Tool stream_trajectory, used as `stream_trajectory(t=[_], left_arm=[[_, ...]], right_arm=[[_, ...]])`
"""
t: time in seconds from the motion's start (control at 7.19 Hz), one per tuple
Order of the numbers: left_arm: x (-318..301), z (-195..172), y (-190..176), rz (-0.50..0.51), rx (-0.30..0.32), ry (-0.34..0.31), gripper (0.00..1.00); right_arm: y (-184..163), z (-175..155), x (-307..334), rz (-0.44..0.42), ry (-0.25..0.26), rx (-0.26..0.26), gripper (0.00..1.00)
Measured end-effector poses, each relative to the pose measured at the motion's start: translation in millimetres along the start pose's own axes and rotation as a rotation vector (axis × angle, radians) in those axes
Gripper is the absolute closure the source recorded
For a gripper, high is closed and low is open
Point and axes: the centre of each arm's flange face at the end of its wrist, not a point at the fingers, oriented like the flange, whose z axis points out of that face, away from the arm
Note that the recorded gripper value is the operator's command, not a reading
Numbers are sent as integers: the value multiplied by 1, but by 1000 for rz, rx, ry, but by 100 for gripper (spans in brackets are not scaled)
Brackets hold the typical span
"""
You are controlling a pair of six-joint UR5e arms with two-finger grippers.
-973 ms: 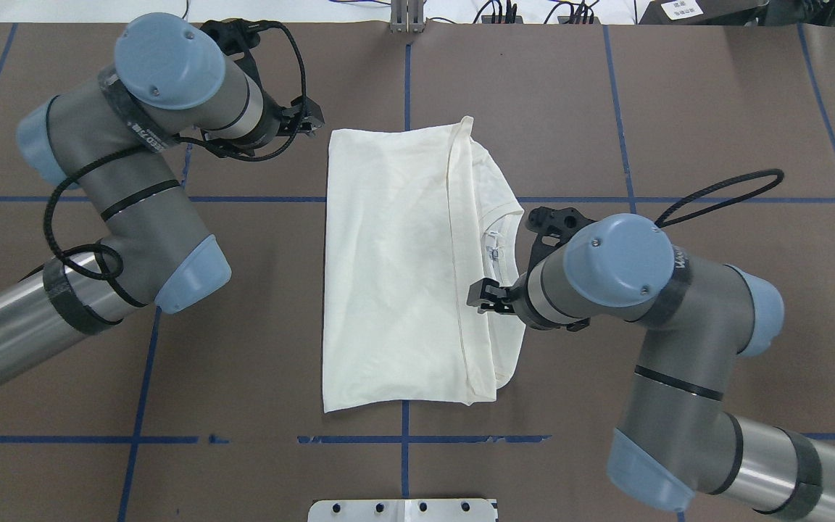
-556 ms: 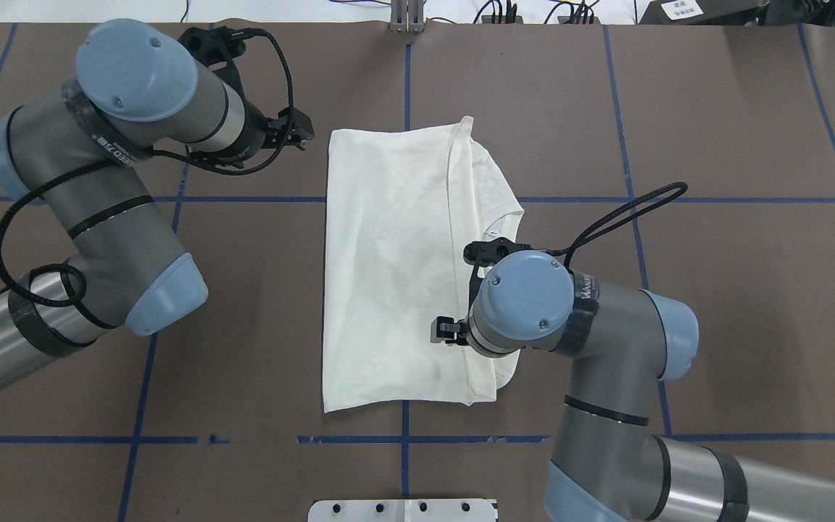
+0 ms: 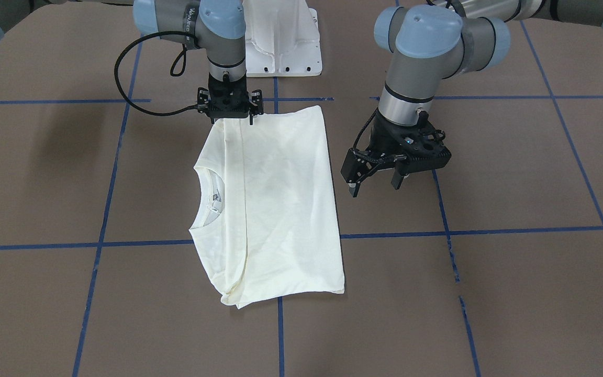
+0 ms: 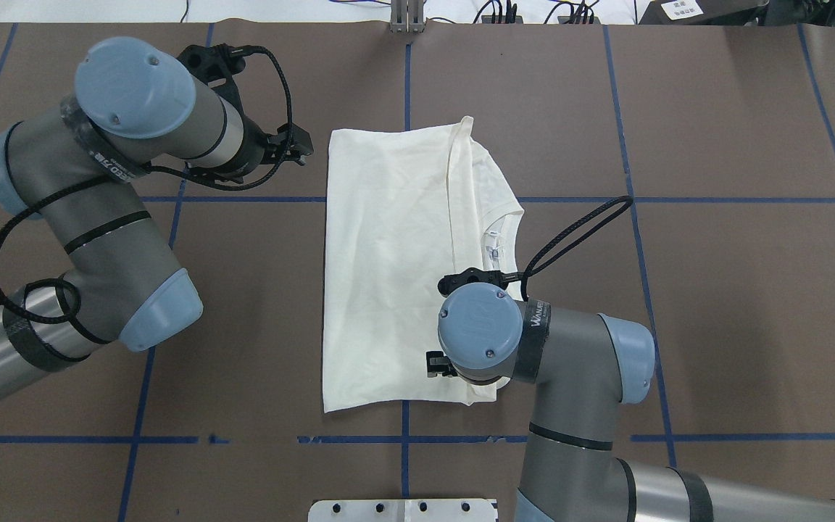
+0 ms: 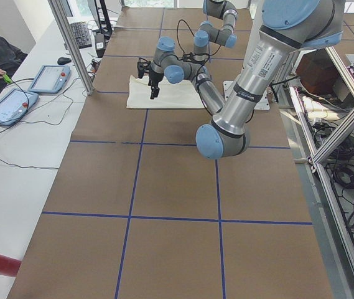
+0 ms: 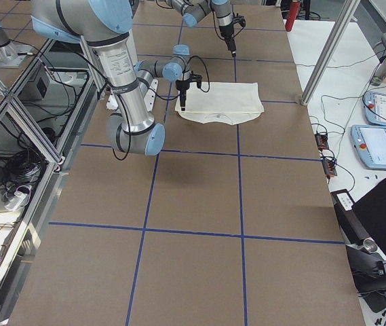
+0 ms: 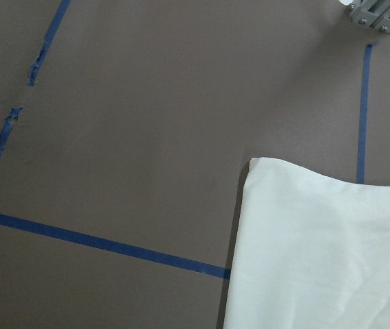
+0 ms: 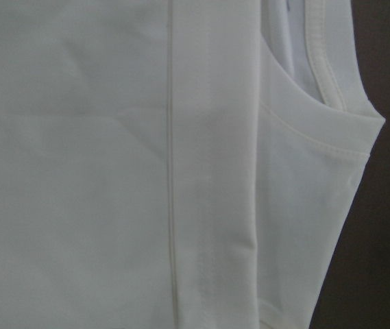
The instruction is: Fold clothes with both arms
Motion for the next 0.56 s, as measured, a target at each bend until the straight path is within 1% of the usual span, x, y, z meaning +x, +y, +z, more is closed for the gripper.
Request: stream_trajectory(t=[0.28, 0.56], left_arm=[[-4, 4, 4, 2, -7, -5, 0], [-5, 6, 7, 4, -12, -6, 0]], right_arm=[[0, 8, 0, -44, 31, -15, 0], [1, 12, 3, -63, 54, -27, 0]])
